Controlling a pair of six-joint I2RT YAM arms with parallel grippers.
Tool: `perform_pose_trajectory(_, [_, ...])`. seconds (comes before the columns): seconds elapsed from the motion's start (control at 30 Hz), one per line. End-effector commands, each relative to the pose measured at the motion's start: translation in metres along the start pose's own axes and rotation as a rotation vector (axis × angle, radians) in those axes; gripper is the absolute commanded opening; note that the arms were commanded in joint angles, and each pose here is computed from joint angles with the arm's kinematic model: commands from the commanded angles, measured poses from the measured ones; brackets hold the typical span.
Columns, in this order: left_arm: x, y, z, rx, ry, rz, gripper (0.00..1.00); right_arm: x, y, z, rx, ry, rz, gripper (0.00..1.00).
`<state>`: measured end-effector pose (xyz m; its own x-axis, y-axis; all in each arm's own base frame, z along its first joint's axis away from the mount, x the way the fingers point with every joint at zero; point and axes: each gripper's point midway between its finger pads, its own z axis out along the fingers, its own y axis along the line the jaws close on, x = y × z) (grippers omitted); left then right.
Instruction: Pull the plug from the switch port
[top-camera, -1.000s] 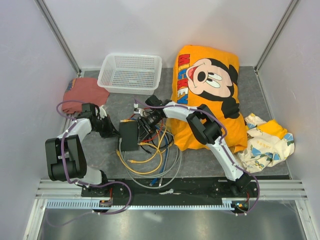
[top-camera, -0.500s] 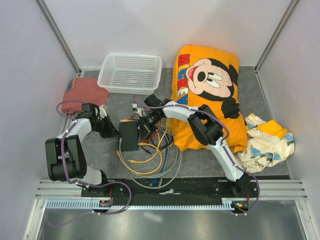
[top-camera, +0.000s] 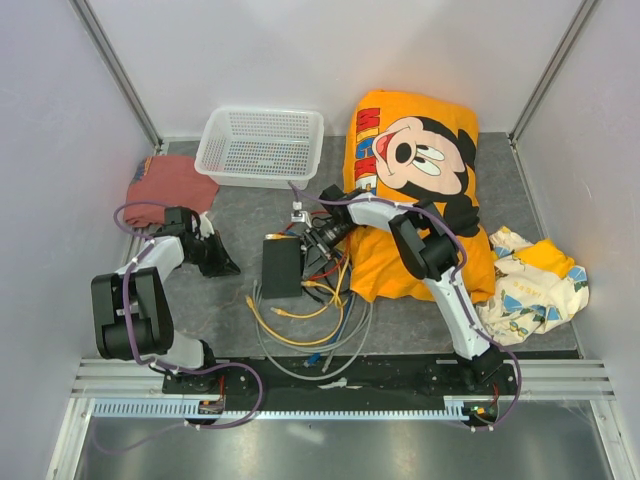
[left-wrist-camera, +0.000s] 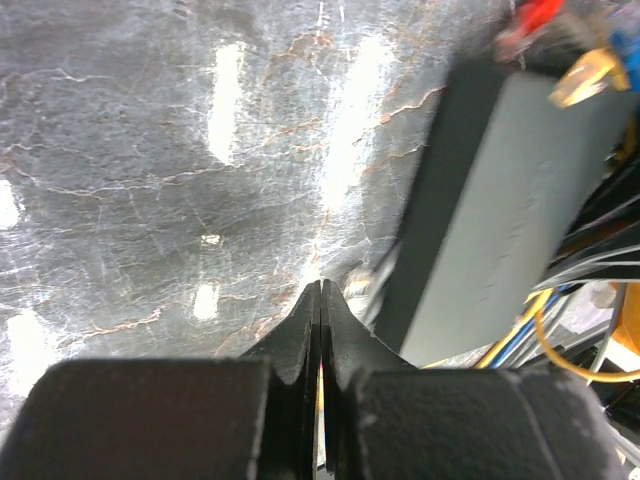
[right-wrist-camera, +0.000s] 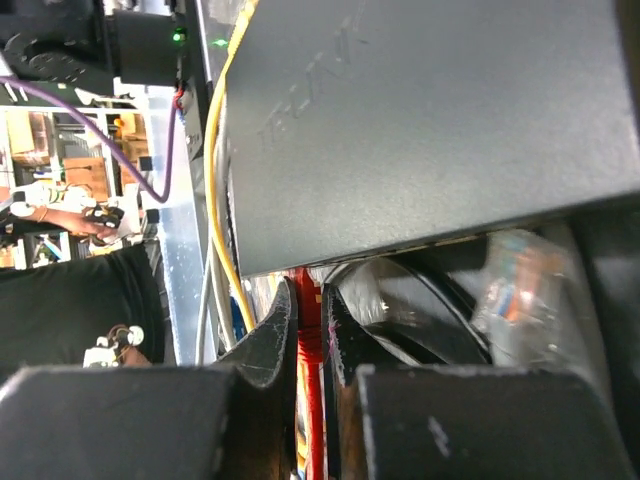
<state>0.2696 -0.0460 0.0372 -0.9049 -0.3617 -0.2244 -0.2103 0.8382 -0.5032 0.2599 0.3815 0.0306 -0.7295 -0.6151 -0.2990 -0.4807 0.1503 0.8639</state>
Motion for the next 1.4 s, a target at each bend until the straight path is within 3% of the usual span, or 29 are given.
perform_pose_trajectory(0.0, [-0.005,0.002,-0.001,-0.012,-0.016,0.004,0.01,-0.002,-0.009,-0.012,-0.063,-0.025,-0.073,0.05])
perform_pose_trajectory(0.17, [-0.013,-0.011,-0.012,0.03,-0.057,0.056,0.02,-0.005,-0.018,-0.004,0.052,0.034,-0.084,0.02])
perform_pose_trajectory(0.3, [-0.019,-0.069,-0.037,0.3,-0.084,0.115,0.01,-0.003,-0.004,0.023,0.104,0.111,-0.192,0.01])
perform_pose_trajectory(0.37, [-0.017,-0.085,-0.043,0.352,-0.084,0.127,0.01,-0.009,0.008,0.039,0.089,0.121,-0.224,0.0])
perform_pose_trajectory(0.5, [0.0,-0.072,-0.028,0.285,-0.018,0.002,0.02,-0.033,-0.008,0.054,0.231,0.068,-0.146,0.0])
perform_pose_trajectory(0.53, [0.004,-0.071,-0.024,0.278,0.003,-0.044,0.02,-0.037,-0.026,0.047,0.354,0.051,-0.134,0.0])
perform_pose_trajectory(0.6, [0.009,-0.069,-0.013,0.279,0.041,-0.087,0.02,-0.032,-0.031,0.04,0.396,0.049,-0.109,0.0])
perform_pose_trajectory(0.8, [0.02,-0.074,0.019,0.175,0.131,-0.021,0.02,-0.007,-0.052,0.036,0.482,0.087,0.0,0.0])
perform_pose_trajectory(0.93, [0.041,-0.044,0.036,0.036,0.202,-0.105,0.02,0.005,-0.056,0.033,0.524,0.116,0.019,0.01])
perform_pose_trajectory(1.07, [0.055,-0.021,0.044,-0.057,0.227,-0.154,0.01,0.051,-0.074,0.011,0.619,0.248,0.045,0.02])
perform_pose_trajectory(1.13, [0.054,-0.018,0.046,-0.078,0.223,-0.16,0.02,0.076,-0.076,0.004,0.608,0.32,0.102,0.05])
perform_pose_trajectory(1.3, [0.041,-0.015,0.051,-0.105,0.212,-0.141,0.02,0.067,-0.075,-0.026,0.535,0.249,0.115,0.06])
perform_pose_trajectory(1.37, [0.037,-0.015,0.052,-0.109,0.207,-0.132,0.02,0.05,-0.064,-0.03,0.445,0.187,0.09,0.11])
